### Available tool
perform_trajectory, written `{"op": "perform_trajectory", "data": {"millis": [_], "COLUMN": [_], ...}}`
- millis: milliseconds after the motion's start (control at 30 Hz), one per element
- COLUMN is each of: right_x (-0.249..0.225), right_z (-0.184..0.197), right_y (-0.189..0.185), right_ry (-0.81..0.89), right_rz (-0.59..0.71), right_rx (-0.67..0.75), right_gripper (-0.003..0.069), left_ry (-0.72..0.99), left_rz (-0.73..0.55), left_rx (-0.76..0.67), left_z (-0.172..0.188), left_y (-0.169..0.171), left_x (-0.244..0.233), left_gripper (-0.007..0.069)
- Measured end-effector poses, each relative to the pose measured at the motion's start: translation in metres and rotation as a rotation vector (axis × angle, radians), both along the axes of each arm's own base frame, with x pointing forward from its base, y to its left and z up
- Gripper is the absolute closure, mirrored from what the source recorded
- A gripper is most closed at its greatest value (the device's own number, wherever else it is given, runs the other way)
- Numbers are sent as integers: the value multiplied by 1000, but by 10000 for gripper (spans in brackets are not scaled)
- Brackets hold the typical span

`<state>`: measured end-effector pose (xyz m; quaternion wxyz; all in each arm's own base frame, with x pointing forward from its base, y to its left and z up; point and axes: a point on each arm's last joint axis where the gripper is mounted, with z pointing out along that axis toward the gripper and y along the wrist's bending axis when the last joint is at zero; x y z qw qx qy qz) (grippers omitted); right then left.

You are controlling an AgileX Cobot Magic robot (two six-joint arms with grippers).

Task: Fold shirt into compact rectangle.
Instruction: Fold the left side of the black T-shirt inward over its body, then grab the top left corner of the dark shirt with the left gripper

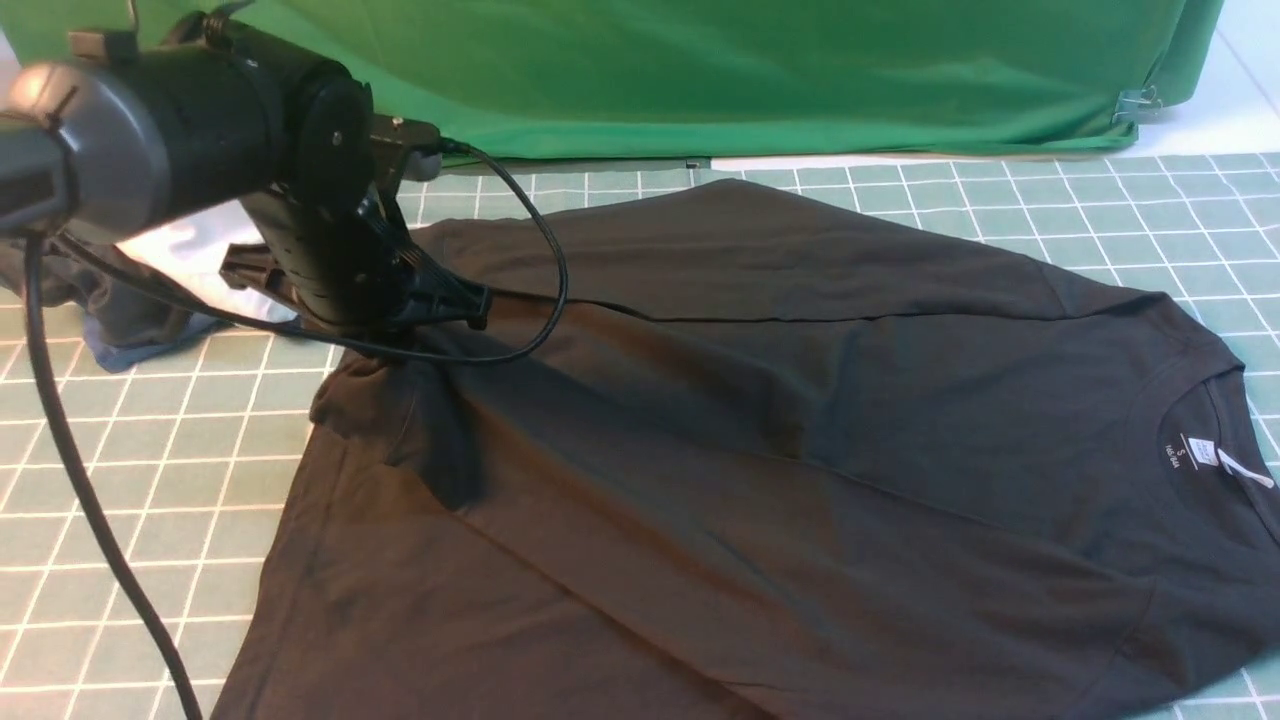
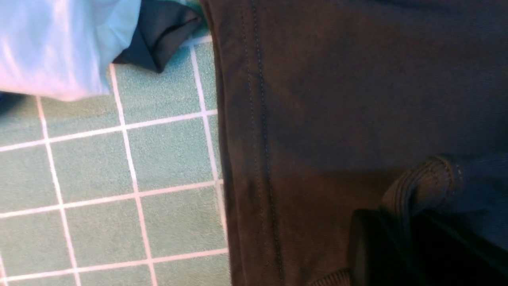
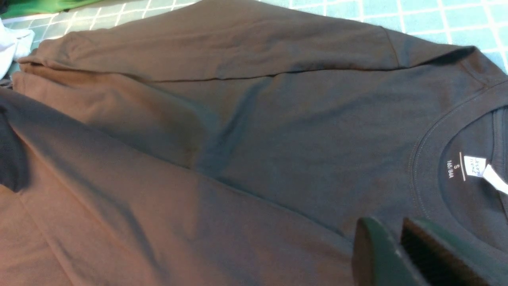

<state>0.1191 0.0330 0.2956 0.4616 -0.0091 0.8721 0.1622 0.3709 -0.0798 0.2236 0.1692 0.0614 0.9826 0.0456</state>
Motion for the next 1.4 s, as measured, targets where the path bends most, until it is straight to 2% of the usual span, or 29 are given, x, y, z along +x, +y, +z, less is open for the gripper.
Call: {"op": "perform_trajectory", "data": {"millis": [33, 100, 167, 367, 467, 600, 733, 833, 1100, 1233, 1400], "right_x": [0, 0, 0, 0, 0, 0, 0, 0, -2, -2, -2], "right_z": [0, 0, 0, 0, 0, 0, 0, 0, -2, -2, -2], "right_y": [0, 0, 0, 0, 0, 0, 0, 0, 1, 1, 1], "right_ry": [0, 0, 1, 3, 4, 5, 6, 6, 30, 32, 32], "right_rz": [0, 0, 0, 1, 2, 2, 2, 2, 10, 11, 11], "right_rx": [0, 0, 0, 0, -1, -1, -1, -1, -4, -4, -4], "right_gripper": [566, 566, 566, 559, 557, 550, 547, 545, 536, 531, 526], "left_ry": [-3, -6, -15, -46, -67, -121, -142, -155, -189, -174, -161], "left_rz": [-8, -17, -28, 75, 109, 176, 273, 318, 384, 390, 405], "left_rx": [18, 38, 70, 128, 110, -20, -155, -195, -244, -249, -277], "left_z": [-1, -2, -1, 8, 17, 33, 35, 31, -13, -41, -58], "left_y": [1, 2, 5, 12, 11, 9, 21, 31, 51, 53, 50], "left_x": [1, 2, 3, 6, 10, 25, 49, 66, 109, 118, 123], "left_gripper": [471, 423, 333, 209, 201, 199, 199, 199, 199, 198, 198]}}
